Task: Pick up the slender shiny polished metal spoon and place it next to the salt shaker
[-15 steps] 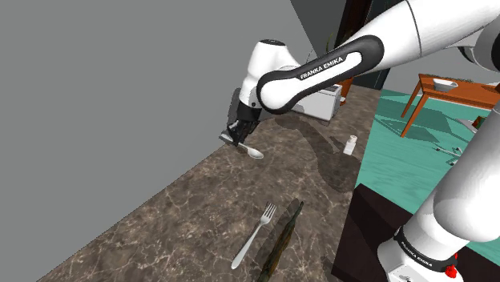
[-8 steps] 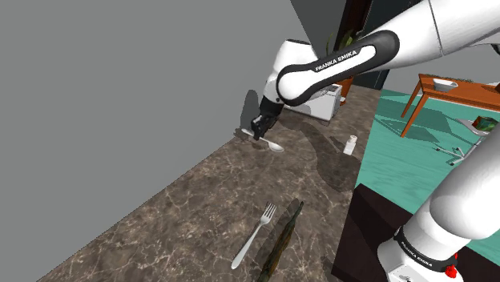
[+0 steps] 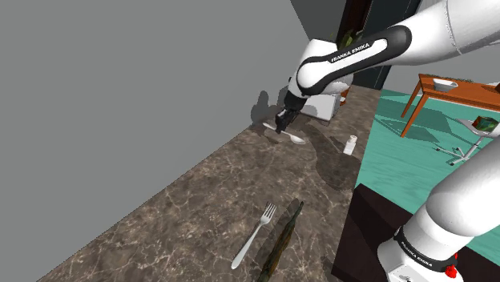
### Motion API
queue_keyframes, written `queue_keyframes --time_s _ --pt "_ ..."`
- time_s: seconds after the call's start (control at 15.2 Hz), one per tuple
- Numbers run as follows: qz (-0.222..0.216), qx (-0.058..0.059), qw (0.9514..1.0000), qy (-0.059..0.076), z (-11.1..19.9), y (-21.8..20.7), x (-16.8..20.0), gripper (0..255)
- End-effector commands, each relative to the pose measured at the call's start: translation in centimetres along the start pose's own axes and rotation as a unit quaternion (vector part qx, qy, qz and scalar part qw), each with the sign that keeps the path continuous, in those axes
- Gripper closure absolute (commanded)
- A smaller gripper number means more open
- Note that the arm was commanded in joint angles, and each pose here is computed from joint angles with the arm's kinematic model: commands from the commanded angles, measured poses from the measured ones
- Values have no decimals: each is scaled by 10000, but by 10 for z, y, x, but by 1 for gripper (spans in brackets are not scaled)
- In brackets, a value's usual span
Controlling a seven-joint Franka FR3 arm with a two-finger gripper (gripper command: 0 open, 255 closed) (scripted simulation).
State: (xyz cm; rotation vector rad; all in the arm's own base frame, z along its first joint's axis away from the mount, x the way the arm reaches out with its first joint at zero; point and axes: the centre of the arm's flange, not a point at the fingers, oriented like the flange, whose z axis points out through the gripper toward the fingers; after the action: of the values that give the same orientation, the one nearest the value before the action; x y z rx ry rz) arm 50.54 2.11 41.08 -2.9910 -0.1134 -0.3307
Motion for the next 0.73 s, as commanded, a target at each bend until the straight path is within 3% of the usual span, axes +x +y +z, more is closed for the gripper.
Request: queue_keyframes --time_s 0.0,0.66 --pt "-9 3 10000 -1 -5 26 -7 255" --pt "-9 3 10000 -1 -28 153 -37 255"
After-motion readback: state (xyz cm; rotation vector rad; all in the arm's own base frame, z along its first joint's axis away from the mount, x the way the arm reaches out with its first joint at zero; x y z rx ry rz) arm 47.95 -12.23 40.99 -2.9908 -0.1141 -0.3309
